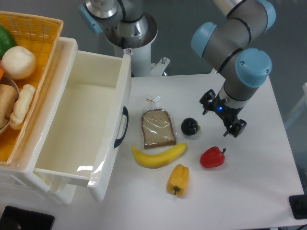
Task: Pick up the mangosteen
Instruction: 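Move the open gripper over the dark round mangosteen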
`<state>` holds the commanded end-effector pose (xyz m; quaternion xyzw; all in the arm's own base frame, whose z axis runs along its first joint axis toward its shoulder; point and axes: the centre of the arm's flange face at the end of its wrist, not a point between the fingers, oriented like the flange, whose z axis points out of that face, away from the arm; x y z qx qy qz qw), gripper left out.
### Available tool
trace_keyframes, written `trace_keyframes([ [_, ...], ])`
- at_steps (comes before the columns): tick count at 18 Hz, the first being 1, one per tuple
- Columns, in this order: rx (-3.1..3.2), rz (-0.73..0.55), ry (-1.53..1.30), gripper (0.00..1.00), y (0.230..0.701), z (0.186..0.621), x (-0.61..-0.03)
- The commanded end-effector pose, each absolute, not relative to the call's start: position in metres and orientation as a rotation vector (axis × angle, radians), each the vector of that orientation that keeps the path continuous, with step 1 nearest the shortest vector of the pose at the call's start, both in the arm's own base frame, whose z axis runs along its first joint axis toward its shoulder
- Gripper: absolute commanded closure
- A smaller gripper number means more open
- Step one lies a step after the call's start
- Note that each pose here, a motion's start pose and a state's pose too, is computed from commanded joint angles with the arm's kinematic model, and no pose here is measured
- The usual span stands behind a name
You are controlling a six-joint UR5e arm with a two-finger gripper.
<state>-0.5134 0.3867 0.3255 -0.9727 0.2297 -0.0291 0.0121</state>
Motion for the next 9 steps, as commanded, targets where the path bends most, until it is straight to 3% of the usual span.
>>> trace_keyframes([
  [9,-3.059,-0.215,0.661,0.00,0.371,0.290,-0.485],
])
